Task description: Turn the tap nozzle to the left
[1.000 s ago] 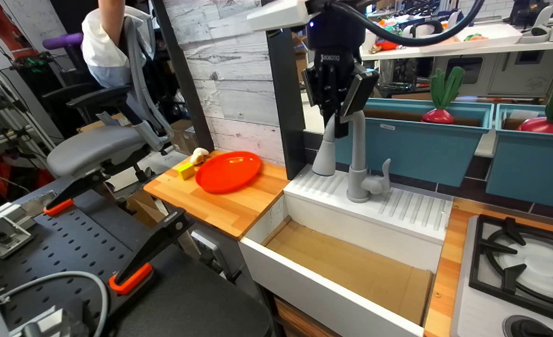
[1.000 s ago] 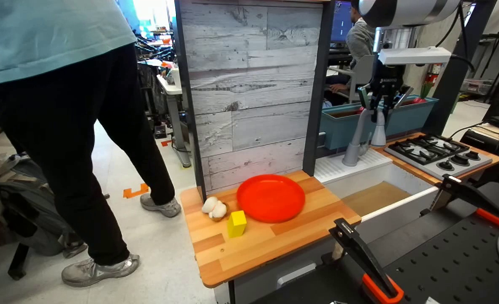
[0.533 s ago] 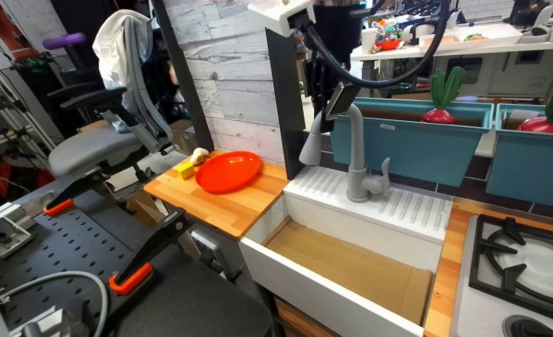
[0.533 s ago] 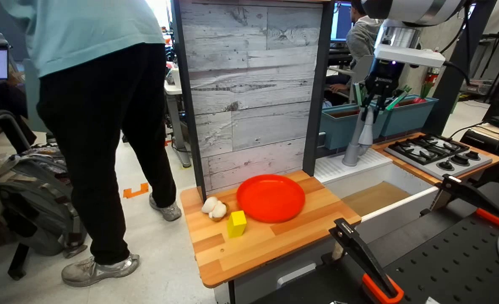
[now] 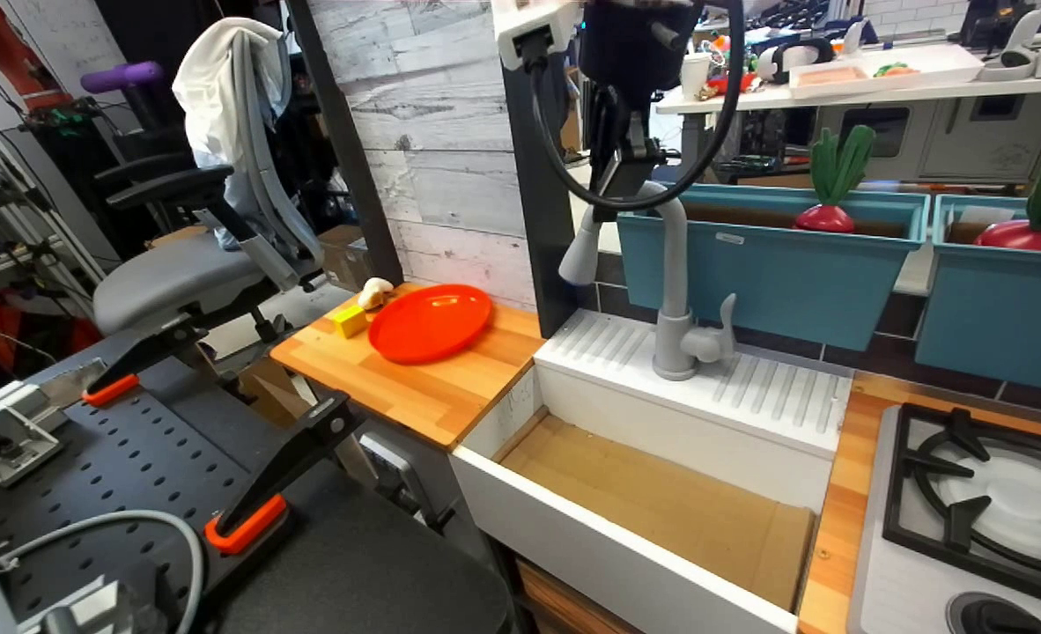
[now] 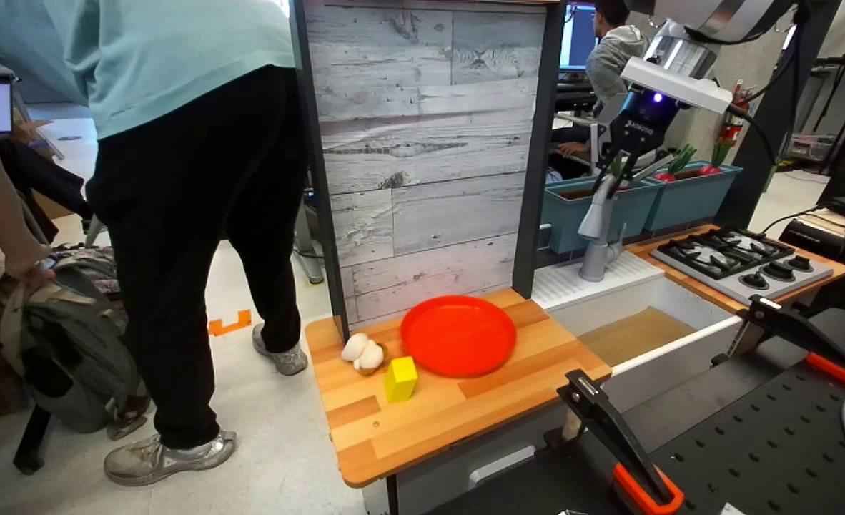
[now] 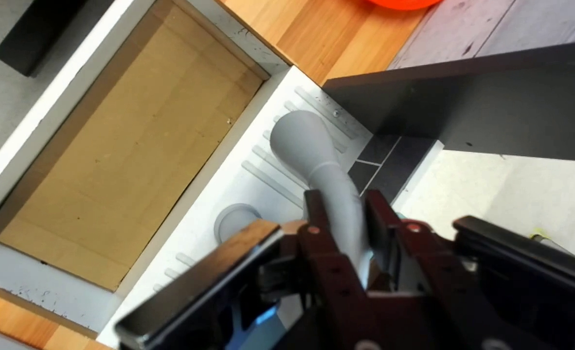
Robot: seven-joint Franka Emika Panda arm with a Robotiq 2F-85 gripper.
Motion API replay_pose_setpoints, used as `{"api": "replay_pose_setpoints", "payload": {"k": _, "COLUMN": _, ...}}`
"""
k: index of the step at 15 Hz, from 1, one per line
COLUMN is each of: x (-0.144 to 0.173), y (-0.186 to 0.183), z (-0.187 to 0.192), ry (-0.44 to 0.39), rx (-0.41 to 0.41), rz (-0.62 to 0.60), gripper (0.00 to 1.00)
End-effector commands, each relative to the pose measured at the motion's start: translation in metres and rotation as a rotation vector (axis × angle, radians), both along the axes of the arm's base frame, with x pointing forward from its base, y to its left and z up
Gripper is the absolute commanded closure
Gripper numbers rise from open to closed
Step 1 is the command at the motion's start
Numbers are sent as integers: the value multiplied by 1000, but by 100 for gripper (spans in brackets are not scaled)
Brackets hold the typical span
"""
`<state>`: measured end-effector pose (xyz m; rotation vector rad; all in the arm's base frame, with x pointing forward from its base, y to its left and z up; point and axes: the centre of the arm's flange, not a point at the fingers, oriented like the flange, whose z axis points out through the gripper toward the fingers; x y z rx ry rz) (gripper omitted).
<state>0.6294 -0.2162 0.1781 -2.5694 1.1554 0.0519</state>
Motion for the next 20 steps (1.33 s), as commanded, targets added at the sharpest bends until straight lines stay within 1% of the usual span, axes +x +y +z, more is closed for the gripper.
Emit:
{"api": "replay_pose_setpoints", "payload": {"k": 1, "x": 14, "y": 10, "z": 25, "ry": -82, "rx": 91, "rz": -100, "gripper": 94}}
{"api": "replay_pose_setpoints", "payload": {"k": 4, "x": 10, "y": 8, "z": 25, "ry": -78, "rx": 109, "rz": -128, "gripper": 94}}
{"api": "replay_pose_setpoints", "payload": {"k": 5, "x": 9, "y": 8, "z": 26, "ry": -68, "rx": 111, "rz": -129, "gripper": 49}}
{"api": "replay_pose_setpoints", "payload": {"k": 6, "x": 7, "y": 9, "z": 29, "ry": -65, "rx": 106, "rz": -128, "gripper": 48}}
{"api": "replay_pose_setpoints", "payload": {"k": 8, "x": 3, "y": 11, "z": 37, "ry": -77, "rx": 100, "rz": -124, "gripper": 35}}
{"api": "replay_pose_setpoints", "payload": {"k": 9, "x": 0, "y": 13, "z": 43, "ry": -64, "rx": 102, "rz": -114, "gripper": 27}}
{"api": "replay_pose_setpoints", "payload": {"k": 10, "x": -4, "y": 16, "z": 49, "ry": -50, "rx": 97, "rz": -99, "gripper": 20}}
{"api": "replay_pose_setpoints", "payload": {"k": 11, "x": -9, "y": 19, "z": 56, "ry": -47, "rx": 88, "rz": -84, "gripper": 12}}
{"api": "replay_pose_setpoints", "payload": {"k": 13, "x": -23, "y": 27, "z": 76, "ry": -75, "rx": 63, "rz": -51, "gripper": 0}}
{"api": "replay_pose_setpoints", "payload": {"k": 15, "x": -43, "y": 33, "z": 95, "ry": -98, "rx": 31, "rz": -13, "gripper": 0}}
{"api": "replay_pose_setpoints", "payload": {"k": 17, "x": -69, "y": 37, "z": 109, "ry": -109, "rx": 2, "rz": 64, "gripper": 0}}
{"api": "replay_pose_setpoints", "payload": {"k": 19, "x": -99, "y": 45, "z": 117, "ry": -99, "rx": -39, "rz": 173, "gripper": 0}}
{"api": "replay_pose_setpoints", "payload": {"k": 20, "x": -113, "y": 53, "z": 119, "ry": -109, "rx": -61, "rz": 218, "gripper": 0}}
